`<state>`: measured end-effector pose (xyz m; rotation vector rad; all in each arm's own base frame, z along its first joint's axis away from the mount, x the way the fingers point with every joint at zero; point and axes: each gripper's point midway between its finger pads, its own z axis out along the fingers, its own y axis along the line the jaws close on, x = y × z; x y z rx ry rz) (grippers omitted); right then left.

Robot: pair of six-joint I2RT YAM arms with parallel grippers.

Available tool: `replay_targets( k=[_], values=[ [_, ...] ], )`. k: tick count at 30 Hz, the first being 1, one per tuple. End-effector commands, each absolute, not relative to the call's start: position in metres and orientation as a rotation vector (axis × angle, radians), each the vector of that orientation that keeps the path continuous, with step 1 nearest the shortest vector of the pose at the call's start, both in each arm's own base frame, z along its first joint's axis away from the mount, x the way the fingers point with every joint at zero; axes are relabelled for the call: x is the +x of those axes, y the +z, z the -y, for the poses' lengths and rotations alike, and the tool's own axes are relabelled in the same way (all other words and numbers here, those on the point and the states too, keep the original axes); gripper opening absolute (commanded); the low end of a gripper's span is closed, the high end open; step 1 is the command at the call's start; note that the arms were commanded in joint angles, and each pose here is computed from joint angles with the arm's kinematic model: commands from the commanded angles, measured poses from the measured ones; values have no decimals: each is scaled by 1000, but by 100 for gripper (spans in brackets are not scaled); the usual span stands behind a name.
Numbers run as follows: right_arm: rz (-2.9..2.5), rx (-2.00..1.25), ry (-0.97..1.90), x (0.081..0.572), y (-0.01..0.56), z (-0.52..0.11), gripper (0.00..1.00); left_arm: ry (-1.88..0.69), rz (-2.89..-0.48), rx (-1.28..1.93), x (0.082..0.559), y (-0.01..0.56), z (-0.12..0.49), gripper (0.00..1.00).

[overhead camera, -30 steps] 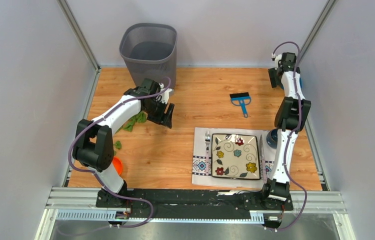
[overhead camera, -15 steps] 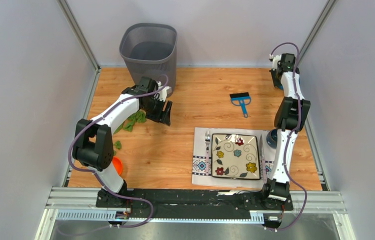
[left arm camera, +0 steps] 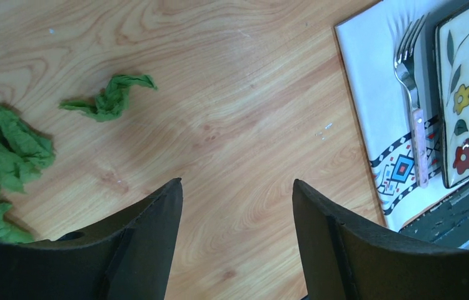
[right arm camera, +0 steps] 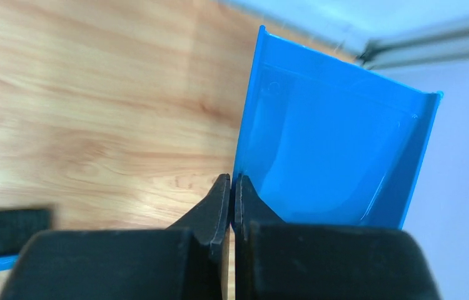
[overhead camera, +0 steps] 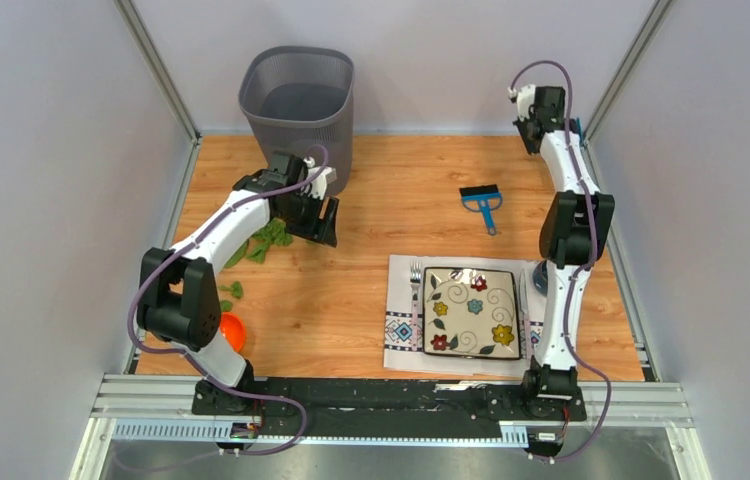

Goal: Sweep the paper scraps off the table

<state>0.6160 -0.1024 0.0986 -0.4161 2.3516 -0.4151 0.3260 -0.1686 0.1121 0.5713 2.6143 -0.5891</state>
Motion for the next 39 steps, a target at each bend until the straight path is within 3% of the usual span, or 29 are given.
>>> replay_targets(
  k=[1, 7, 12, 15, 20, 25, 28, 39],
  values=[
    [-2012, -384, -517, 623, 259, 57, 0, -585, -2489, 589, 330, 141, 159, 73],
    [-1986, -431, -317, 564, 290, -74, 0, -596, -2441, 564, 319, 151, 141, 74],
    [-2010, -558, 72, 476, 251, -213, 0, -567, -2411, 563, 307, 153, 120, 75],
    [-2063, -595, 115, 434, 232, -259, 0, -547, -2416, 534, 302, 150, 107, 75],
    [-2138, -676, 79, 378, 204, -304, 0, -509, -2423, 469, 298, 143, 85, 75],
    [-2218, -654, 394, 327, 168, -370, 0, -479, -2416, 424, 297, 137, 73, 75],
    [-2314, -569, 459, 324, 144, -391, 0, -475, -2419, 407, 297, 137, 71, 75],
    [-2376, -672, 281, 331, 67, -404, 0, -466, -2412, 412, 296, 136, 69, 75]
  ],
)
